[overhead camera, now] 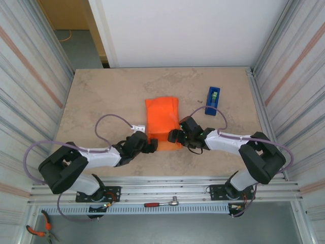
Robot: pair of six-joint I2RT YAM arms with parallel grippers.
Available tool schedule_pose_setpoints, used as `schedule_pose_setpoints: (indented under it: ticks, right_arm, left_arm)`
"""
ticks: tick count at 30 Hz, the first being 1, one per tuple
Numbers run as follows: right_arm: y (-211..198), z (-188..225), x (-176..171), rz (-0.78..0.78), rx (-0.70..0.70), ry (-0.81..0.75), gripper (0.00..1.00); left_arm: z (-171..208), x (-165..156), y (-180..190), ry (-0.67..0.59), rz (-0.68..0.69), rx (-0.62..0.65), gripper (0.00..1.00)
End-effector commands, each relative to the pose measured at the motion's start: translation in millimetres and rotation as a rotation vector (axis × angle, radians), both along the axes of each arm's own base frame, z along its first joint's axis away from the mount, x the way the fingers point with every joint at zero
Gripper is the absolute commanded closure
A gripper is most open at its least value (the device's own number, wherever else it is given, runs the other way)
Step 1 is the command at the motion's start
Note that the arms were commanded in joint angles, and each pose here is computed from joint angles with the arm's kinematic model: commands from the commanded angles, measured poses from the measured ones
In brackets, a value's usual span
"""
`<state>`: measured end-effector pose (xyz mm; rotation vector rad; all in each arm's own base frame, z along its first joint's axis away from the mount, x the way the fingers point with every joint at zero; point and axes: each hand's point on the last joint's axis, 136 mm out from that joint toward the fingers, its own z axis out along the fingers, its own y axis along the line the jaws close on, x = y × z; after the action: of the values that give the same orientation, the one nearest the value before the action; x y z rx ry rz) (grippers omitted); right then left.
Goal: Wrap the gift box in paper
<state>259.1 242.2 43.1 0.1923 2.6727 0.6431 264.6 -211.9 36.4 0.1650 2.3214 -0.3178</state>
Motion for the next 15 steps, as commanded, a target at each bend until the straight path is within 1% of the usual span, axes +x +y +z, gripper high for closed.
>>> schedule_pose_setpoints:
  ticks: [1,10,15]
  right_arm:
    - [-3,9,-5,0.023,-0.01,-0.018,0.13]
    - [0,6,7,0.001,-0.042,-0.021,0.2]
    - [1,3,13,-0.003,-0.058,-0.021,0.25]
  left_arm:
    - [15,17,-1,-0.074,0.079,0.003,0.01]
    - [9,18,-7,-0.066,0.072,0.017,0.01]
    - [18,10,-12,-0.063,0.021,-0.008,0.01]
